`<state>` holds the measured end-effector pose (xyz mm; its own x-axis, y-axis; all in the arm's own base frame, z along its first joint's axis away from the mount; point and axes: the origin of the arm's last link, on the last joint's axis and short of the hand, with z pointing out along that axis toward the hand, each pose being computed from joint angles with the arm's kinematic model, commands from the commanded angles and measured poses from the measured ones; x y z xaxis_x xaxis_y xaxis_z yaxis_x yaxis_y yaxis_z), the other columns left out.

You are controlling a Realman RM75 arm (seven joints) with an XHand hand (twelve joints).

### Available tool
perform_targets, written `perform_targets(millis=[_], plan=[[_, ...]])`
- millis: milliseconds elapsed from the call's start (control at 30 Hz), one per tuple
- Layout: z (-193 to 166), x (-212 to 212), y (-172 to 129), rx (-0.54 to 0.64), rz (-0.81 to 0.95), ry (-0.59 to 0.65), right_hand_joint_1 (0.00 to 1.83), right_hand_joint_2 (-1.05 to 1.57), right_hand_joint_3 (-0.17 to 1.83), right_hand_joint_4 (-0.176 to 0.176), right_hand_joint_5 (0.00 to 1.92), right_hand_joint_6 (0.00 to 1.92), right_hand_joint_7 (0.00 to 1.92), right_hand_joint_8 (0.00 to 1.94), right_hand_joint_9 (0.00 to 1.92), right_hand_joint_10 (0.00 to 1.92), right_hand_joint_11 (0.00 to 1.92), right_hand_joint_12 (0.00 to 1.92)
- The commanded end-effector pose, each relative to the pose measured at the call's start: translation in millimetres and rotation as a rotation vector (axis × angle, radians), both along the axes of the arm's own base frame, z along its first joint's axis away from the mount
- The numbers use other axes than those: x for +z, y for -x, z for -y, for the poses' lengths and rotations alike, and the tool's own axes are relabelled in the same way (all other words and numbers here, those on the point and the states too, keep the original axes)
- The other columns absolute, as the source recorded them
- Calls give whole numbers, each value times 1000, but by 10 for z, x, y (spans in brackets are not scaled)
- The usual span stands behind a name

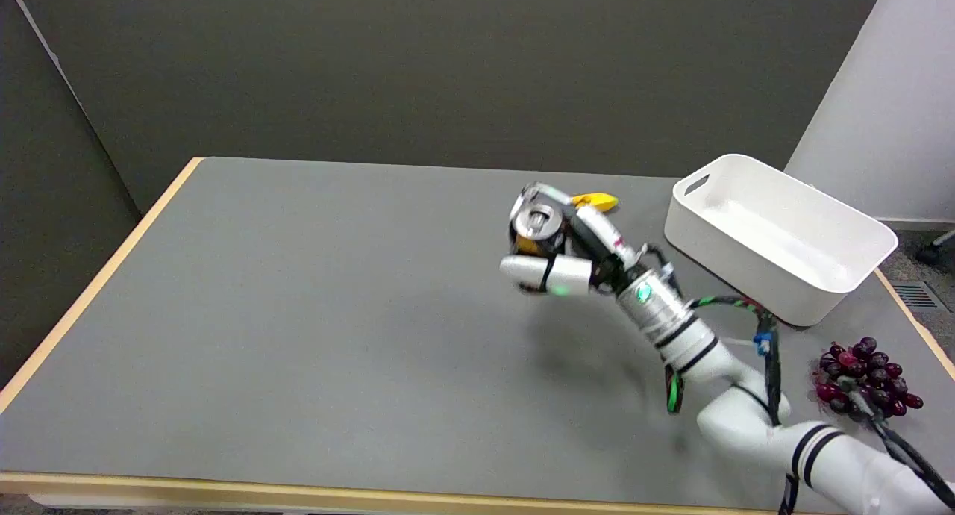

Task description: Place the black can into the white box.

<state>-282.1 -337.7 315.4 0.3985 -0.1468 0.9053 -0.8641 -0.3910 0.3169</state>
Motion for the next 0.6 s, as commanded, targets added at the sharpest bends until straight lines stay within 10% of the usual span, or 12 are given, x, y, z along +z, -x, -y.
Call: perform_targets(millis=[33, 600], plan=[[293, 1038, -1488, 322, -294, 595, 1148, 1339, 3, -176, 405, 1629, 776, 1534, 707, 1403, 481, 1921], [-102, 2102, -1509, 184, -586, 1072, 1164, 1301, 38, -176, 442, 1583, 798, 1500, 724, 1388, 530, 1897]])
